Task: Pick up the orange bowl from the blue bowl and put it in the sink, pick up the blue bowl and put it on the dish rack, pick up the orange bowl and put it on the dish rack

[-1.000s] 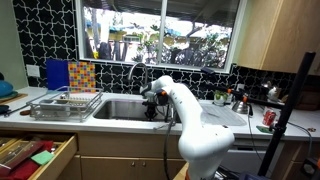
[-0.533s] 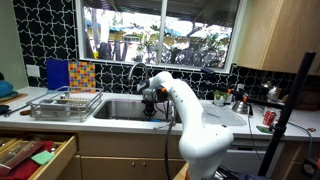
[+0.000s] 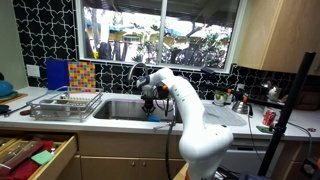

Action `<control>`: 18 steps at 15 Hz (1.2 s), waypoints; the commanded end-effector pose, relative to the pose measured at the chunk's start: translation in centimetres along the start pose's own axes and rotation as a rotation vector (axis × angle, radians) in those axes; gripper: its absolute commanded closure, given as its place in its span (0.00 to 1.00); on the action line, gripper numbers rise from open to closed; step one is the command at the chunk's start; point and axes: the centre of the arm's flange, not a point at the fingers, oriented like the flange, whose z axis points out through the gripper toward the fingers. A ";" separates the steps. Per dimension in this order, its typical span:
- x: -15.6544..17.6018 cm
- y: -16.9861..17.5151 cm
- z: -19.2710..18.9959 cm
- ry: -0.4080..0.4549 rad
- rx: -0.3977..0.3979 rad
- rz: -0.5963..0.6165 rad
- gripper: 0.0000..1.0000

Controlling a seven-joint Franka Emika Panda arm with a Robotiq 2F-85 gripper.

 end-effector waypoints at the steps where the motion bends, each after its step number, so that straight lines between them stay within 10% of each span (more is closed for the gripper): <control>1: -4.3 1.8 -2.0 0.004 -0.022 -0.015 0.99; 11: -16.4 1.2 -8.1 -0.052 -0.015 -0.178 0.99; 12: -12.9 -0.1 -8.4 -0.030 -0.012 -0.117 0.96; 18: -15.2 0.1 -8.8 -0.045 -0.005 -0.166 0.96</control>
